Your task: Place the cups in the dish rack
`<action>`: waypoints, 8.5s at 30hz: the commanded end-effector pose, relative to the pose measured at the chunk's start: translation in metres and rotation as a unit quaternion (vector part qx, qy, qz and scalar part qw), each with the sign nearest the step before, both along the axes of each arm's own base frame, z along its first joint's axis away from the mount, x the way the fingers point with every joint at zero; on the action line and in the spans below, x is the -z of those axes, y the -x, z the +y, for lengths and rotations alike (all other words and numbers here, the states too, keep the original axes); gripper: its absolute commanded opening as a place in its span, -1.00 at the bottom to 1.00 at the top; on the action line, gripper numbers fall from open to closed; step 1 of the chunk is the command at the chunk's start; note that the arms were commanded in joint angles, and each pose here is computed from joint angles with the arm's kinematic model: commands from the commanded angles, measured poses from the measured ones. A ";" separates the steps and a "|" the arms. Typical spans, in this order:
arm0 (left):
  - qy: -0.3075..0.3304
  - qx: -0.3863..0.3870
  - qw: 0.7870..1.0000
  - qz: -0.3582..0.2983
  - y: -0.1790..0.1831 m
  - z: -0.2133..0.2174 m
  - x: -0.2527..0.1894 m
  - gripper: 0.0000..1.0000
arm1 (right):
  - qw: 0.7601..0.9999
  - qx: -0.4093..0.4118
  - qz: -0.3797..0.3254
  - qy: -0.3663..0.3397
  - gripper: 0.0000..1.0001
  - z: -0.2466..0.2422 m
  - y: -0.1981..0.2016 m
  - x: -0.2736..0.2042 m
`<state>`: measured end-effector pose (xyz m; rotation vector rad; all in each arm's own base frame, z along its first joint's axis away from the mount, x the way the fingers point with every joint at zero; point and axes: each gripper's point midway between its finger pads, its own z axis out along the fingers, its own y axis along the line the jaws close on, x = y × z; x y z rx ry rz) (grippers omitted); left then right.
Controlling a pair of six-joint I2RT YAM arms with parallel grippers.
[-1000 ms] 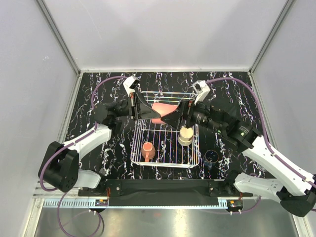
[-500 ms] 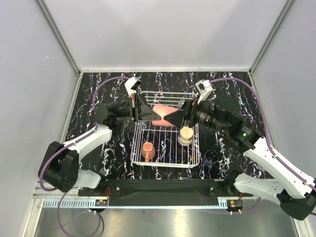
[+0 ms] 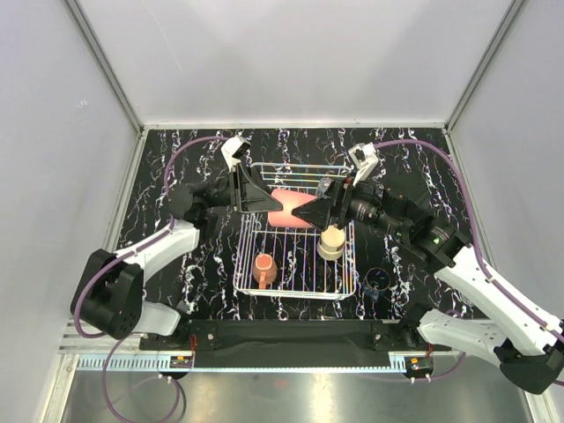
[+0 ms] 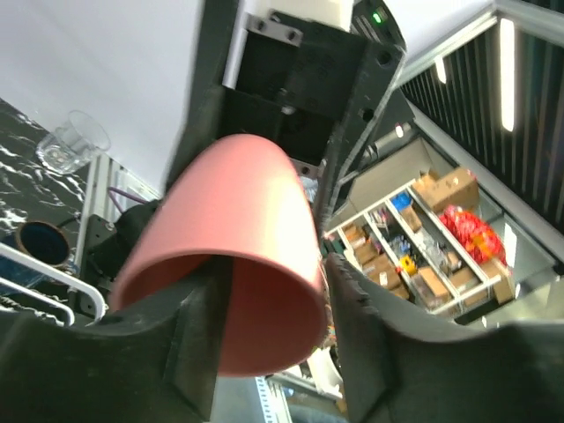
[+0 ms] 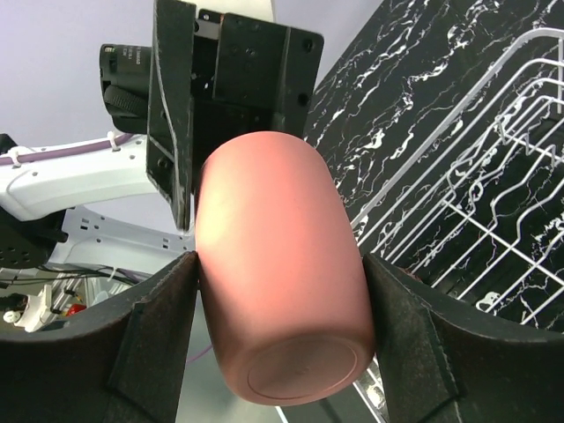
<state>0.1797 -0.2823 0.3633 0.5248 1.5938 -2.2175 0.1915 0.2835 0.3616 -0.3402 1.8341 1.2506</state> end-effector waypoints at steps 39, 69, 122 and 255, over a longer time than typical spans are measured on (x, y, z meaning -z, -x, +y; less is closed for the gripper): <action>-0.414 -0.599 0.685 -0.006 -0.129 0.179 0.079 0.98 | 0.846 0.131 0.237 0.458 -1.00 0.017 -0.066 0.179; -0.408 -0.588 0.699 0.000 -0.132 0.174 0.085 0.98 | 0.778 0.128 0.255 0.559 -0.73 0.006 -0.073 0.243; -0.370 -0.580 0.724 -0.044 -0.126 0.158 0.069 0.94 | 0.847 0.260 0.191 0.422 0.99 -0.044 -0.071 0.128; -0.365 -0.178 0.865 -0.296 0.008 -0.138 0.015 -1.00 | 0.879 0.415 0.225 0.067 0.91 -0.252 -0.036 0.085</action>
